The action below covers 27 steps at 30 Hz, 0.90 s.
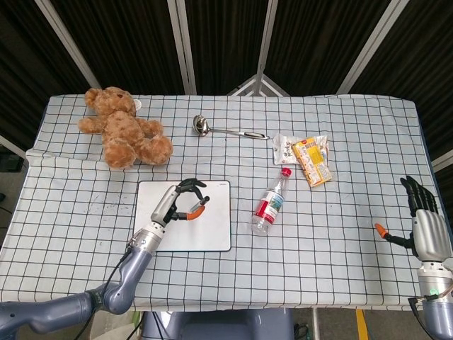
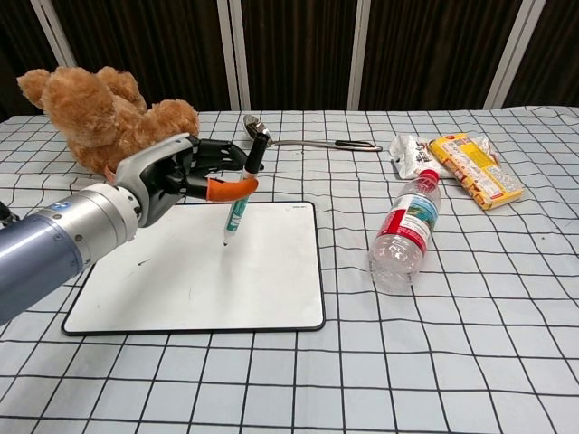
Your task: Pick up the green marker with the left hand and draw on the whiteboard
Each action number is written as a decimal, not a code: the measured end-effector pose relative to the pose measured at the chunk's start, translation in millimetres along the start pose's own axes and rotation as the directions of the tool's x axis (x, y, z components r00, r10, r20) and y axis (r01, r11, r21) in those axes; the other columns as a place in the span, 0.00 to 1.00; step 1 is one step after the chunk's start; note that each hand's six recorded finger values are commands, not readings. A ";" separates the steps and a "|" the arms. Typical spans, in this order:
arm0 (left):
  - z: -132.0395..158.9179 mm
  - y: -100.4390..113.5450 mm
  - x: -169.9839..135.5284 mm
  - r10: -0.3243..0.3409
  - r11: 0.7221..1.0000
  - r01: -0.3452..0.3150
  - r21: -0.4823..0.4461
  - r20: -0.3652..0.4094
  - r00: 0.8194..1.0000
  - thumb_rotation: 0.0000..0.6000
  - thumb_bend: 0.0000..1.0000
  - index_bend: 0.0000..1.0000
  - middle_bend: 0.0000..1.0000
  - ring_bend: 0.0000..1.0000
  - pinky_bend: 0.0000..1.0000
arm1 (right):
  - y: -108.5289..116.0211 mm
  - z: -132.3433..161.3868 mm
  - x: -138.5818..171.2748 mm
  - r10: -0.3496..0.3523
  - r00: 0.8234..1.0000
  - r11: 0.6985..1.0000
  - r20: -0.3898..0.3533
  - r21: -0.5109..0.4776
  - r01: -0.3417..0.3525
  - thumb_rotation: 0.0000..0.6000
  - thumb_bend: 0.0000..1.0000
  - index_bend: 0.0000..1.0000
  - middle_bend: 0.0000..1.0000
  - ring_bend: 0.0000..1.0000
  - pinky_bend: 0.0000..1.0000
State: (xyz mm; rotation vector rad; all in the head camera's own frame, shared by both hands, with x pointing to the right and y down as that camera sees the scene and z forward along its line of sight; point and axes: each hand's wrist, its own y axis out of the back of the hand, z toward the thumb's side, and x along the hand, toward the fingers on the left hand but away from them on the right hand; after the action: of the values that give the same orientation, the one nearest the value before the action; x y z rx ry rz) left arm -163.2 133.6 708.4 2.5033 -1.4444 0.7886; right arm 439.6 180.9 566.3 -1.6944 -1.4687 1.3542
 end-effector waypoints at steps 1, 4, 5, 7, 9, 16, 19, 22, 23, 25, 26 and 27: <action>-0.6 -1.4 0.9 -0.002 1.000 0.002 -0.001 -0.001 1.000 1.00 0.46 0.76 0.27 0.12 0.22 | 0.1 -0.1 -0.2 0.000 1.000 1.000 0.000 -0.001 0.000 1.00 0.21 0.00 0.00 0.00 0.00; -1.4 -6.4 3.4 -0.009 1.000 0.009 -0.004 -0.003 1.000 1.00 0.46 0.76 0.27 0.12 0.22 | 0.1 -0.3 -0.5 0.000 1.000 1.000 0.001 -0.003 0.000 1.00 0.21 0.00 0.00 0.00 0.00; -1.2 -7.9 3.9 -0.011 1.000 0.011 -0.007 -0.003 1.000 1.00 0.46 0.76 0.27 0.12 0.22 | 0.0 -0.3 -0.6 0.001 1.000 1.000 0.001 -0.003 -0.001 1.00 0.21 0.00 0.00 0.00 0.00; -1.0 -10.6 4.7 -0.018 1.000 0.018 -0.010 -0.004 1.000 1.00 0.46 0.76 0.27 0.12 0.22 | -0.1 -0.2 -0.8 0.001 1.000 1.000 0.000 -0.002 -0.001 1.00 0.21 0.00 0.00 0.00 0.00; -1.4 -12.2 5.3 -0.021 1.000 0.021 0.000 -0.003 1.000 1.00 0.46 0.76 0.27 0.12 0.22 | -0.3 0.0 -0.9 0.002 1.000 1.000 -0.001 -0.003 -0.002 1.00 0.21 0.00 0.00 0.00 0.00; -2.9 -11.3 6.9 -0.020 0.999 0.020 0.027 -0.001 1.000 1.00 0.46 0.76 0.27 0.12 0.22 | -0.6 0.6 -0.6 0.003 1.000 1.000 -0.003 -0.002 -0.003 1.00 0.21 0.00 0.00 0.00 0.00; -3.4 -9.5 7.7 -0.018 0.999 0.018 0.035 -0.001 1.000 1.00 0.46 0.76 0.27 0.12 0.22 | -0.7 0.8 -0.6 0.003 1.000 1.000 -0.004 -0.002 -0.003 1.00 0.21 0.00 0.00 0.00 0.00; -4.2 -8.3 8.9 -0.018 0.999 0.018 0.040 -0.004 1.000 1.00 0.46 0.76 0.27 0.12 0.22 | -0.8 0.8 -0.6 0.003 1.000 1.000 -0.003 -0.002 -0.003 1.00 0.21 0.00 0.00 0.00 0.00; -4.5 -8.1 9.1 -0.019 0.999 0.019 0.043 -0.004 1.000 1.00 0.46 0.76 0.27 0.12 0.22 | -0.8 0.8 -0.7 0.003 1.000 1.000 -0.003 -0.001 -0.003 1.00 0.21 0.00 0.00 0.00 0.00; -5.8 -7.6 9.7 -0.020 0.998 0.020 0.051 -0.007 1.000 1.00 0.46 0.76 0.27 0.12 0.22 | -0.7 0.6 -0.7 0.002 1.000 1.000 -0.002 -0.001 -0.002 1.00 0.21 0.00 0.00 0.00 0.00; -6.6 -7.2 9.8 -0.020 0.998 0.021 0.055 -0.008 1.000 1.00 0.46 0.76 0.27 0.12 0.22 | -0.6 0.6 -0.7 0.002 1.000 1.000 -0.002 -0.001 -0.002 1.00 0.21 0.00 0.00 0.00 0.00; -7.6 -6.6 10.0 -0.020 0.998 0.021 0.058 -0.011 1.000 1.00 0.46 0.76 0.27 0.12 0.22 | -0.5 0.6 -0.8 0.002 1.000 1.000 -0.002 -0.001 -0.002 1.00 0.21 0.00 0.00 0.00 0.00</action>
State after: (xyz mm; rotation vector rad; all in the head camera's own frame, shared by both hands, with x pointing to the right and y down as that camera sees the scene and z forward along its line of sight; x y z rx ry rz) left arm -156.4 132.3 720.9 2.5485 -1.4103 0.8505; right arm 438.9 180.3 566.7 -1.6974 -1.4675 1.3523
